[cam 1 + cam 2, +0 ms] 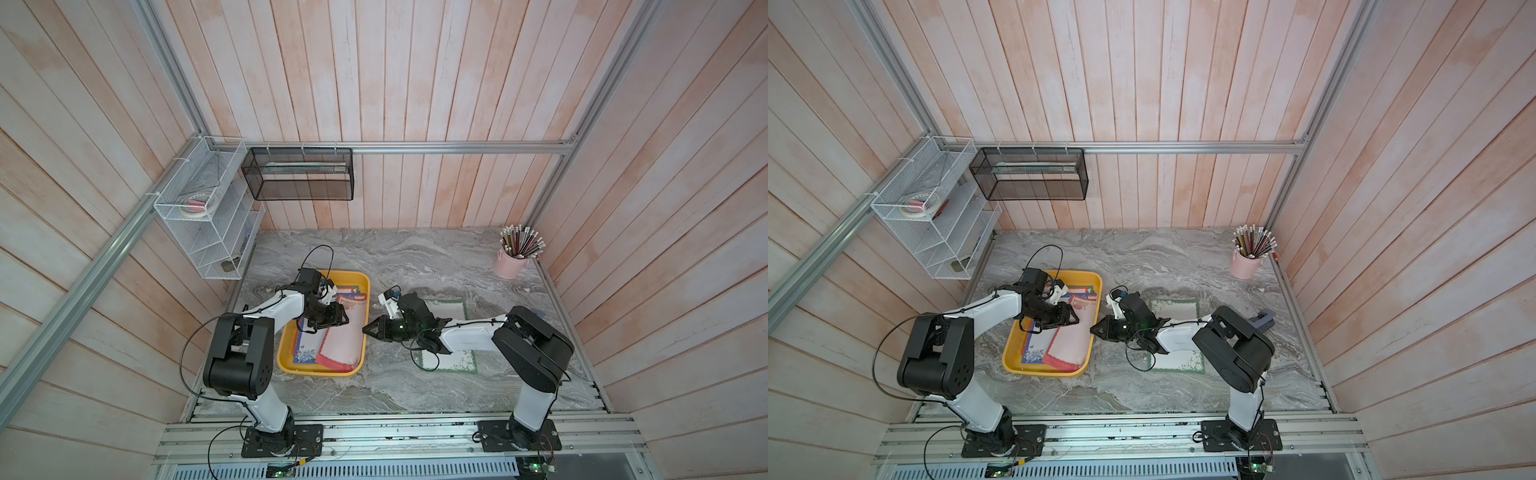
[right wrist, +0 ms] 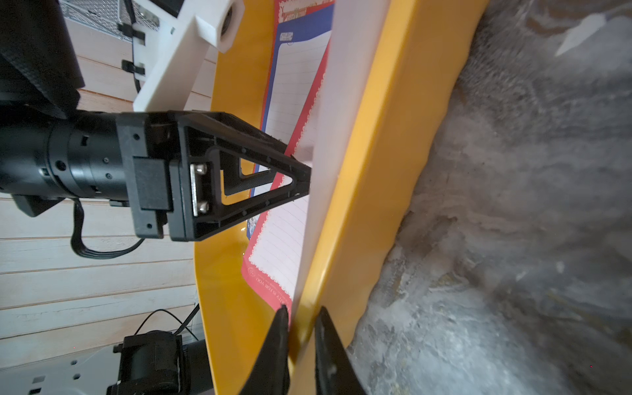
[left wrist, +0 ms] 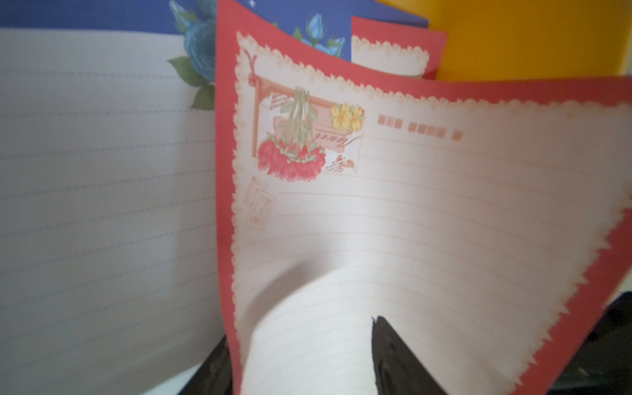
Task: Take out the stationery paper from the storage box
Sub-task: Pick up the stationery paper from the storage box.
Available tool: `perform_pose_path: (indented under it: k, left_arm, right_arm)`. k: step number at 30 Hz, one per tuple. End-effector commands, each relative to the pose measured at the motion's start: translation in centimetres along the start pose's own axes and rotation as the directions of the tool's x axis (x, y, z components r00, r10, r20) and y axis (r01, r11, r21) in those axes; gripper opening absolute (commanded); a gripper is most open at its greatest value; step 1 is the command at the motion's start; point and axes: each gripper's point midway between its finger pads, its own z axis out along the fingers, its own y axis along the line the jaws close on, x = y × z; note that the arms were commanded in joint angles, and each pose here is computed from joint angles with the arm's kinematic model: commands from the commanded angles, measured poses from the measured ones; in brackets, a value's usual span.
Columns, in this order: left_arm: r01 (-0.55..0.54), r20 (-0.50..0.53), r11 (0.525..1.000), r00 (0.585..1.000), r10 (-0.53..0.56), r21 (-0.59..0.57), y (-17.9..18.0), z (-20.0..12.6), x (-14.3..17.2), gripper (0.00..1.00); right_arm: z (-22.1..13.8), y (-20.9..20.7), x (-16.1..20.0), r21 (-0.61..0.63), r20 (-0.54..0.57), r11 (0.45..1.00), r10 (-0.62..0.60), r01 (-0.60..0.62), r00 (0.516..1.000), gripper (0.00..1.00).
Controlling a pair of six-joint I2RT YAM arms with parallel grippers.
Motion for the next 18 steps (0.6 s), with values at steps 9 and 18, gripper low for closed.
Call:
perform_pose_path:
  k: [9,18]
  left_arm:
    - [-0.002,-0.016,1.0,1.0,0.002,0.008,-0.5,0.1,0.0,0.6]
    - [-0.025,-0.033,1.0,0.999,0.025,-0.006,-0.8,0.5,0.2,0.59]
  right_arm:
    - [0.3,-1.3,0.9,0.032,-0.017,0.999,0.016,-0.016,1.0,0.28]
    - [0.3,-1.2,0.9,0.028,-0.017,1.0,0.014,-0.013,1.0,0.28]
